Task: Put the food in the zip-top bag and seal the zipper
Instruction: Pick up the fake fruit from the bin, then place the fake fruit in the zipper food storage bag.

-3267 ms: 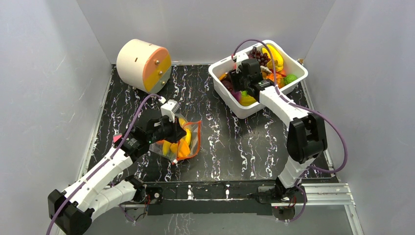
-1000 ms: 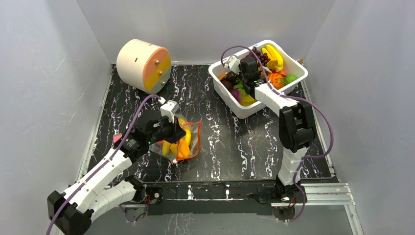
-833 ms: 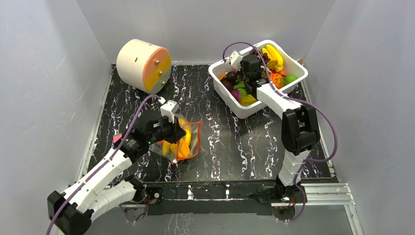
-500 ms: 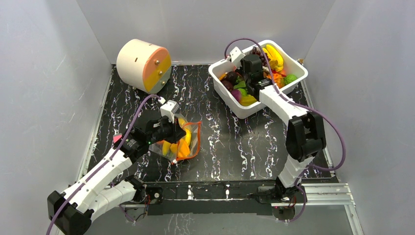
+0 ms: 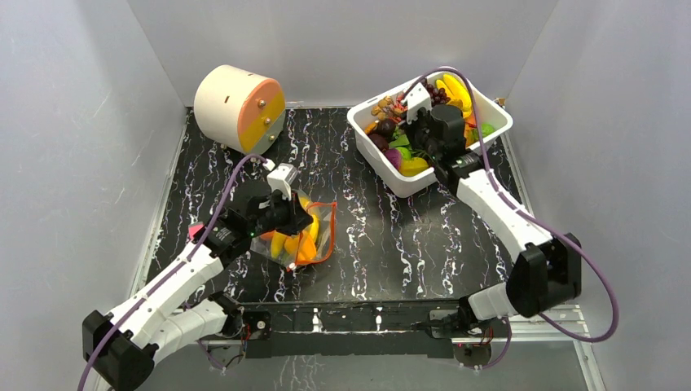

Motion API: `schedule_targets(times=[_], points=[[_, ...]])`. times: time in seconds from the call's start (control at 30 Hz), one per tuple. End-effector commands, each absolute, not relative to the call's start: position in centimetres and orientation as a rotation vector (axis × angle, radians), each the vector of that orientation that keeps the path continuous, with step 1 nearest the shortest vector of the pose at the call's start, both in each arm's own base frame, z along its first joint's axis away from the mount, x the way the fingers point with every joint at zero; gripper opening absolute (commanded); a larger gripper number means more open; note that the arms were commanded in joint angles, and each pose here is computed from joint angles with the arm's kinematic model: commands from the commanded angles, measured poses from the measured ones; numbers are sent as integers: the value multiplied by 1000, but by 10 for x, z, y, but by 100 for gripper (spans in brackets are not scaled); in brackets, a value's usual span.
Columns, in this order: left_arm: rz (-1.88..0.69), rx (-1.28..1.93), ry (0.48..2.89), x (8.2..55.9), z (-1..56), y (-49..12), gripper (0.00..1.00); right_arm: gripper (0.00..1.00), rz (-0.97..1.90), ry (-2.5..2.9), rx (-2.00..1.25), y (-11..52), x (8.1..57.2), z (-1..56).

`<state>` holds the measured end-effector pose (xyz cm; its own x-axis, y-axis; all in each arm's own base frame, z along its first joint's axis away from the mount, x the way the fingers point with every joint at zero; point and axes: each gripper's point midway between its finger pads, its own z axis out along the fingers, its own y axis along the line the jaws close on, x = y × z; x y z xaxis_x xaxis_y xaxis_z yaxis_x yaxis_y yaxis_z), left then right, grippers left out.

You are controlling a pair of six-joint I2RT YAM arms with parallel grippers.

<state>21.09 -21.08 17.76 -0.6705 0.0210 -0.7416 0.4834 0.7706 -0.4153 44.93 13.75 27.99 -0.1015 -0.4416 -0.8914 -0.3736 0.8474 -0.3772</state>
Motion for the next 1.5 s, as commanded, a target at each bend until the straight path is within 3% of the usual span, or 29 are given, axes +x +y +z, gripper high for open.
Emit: schedule_targets(times=[0.0,0.37,0.83,1.07,1.47], points=[[-812,293,2116,225,214,-217,0,0,251,1577,-528,170,421,319],[-761,176,2113,240,218,-212,0,0,729,1678,-294,201,362,313],[-660,248,2094,263,212,-215,0,0,1154,1890,-308,222,260,285],[-710,374,2032,263,219,-228,0,0,1501,1937,-336,238,205,256],[-784,580,1953,247,222,-241,0,0,1649,2041,-221,241,187,236]])
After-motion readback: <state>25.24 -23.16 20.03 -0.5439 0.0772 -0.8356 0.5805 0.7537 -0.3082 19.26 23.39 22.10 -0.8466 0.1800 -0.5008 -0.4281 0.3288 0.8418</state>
